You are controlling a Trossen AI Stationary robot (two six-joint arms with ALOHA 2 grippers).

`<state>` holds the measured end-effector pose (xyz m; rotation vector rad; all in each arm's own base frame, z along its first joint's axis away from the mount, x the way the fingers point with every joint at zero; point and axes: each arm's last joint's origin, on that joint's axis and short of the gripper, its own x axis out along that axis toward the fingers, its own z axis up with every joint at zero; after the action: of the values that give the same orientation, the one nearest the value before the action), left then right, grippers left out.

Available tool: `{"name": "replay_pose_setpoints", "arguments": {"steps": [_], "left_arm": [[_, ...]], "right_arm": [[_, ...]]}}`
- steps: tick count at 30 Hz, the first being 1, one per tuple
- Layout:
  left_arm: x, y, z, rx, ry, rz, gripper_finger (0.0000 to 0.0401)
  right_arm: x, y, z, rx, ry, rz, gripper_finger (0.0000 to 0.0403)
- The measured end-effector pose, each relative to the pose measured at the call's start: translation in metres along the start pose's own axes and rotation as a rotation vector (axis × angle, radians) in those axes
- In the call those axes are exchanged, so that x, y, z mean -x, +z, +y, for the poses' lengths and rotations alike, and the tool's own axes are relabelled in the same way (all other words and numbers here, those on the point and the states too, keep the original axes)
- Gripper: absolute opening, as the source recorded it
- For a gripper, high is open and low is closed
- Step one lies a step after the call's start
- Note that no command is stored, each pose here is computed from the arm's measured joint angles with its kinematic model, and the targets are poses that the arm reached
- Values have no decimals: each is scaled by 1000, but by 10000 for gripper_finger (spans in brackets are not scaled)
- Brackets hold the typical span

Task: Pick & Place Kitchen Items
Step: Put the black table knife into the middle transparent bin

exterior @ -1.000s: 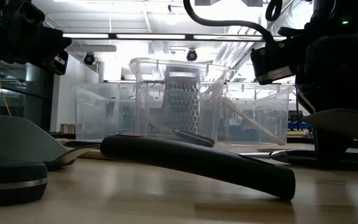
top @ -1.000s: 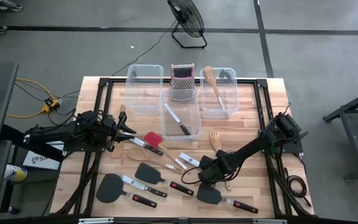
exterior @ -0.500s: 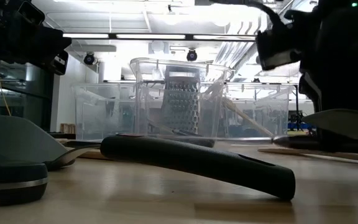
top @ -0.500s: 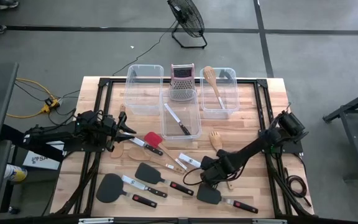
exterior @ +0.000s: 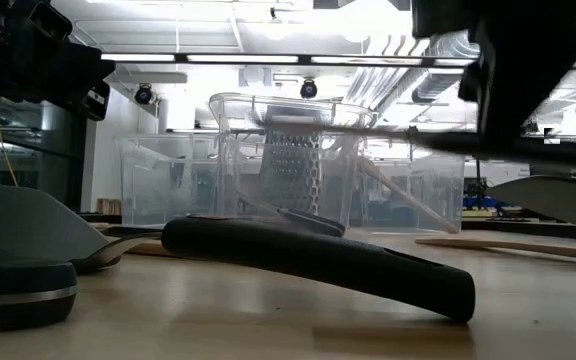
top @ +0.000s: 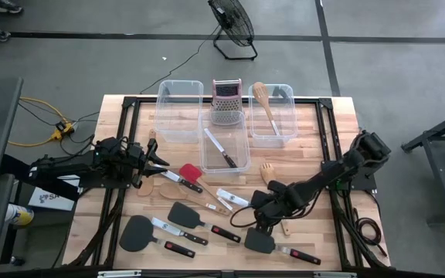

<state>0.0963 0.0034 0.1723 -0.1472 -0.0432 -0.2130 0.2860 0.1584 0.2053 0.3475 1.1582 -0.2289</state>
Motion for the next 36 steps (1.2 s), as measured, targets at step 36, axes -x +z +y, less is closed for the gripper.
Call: {"name": "replay_pose_setpoints", "arguments": {"steps": [36], "left_arm": [[0,0,0,0,0,0,90]], "right_arm": [[105,69,-34,-15,227,-667,80]]}}
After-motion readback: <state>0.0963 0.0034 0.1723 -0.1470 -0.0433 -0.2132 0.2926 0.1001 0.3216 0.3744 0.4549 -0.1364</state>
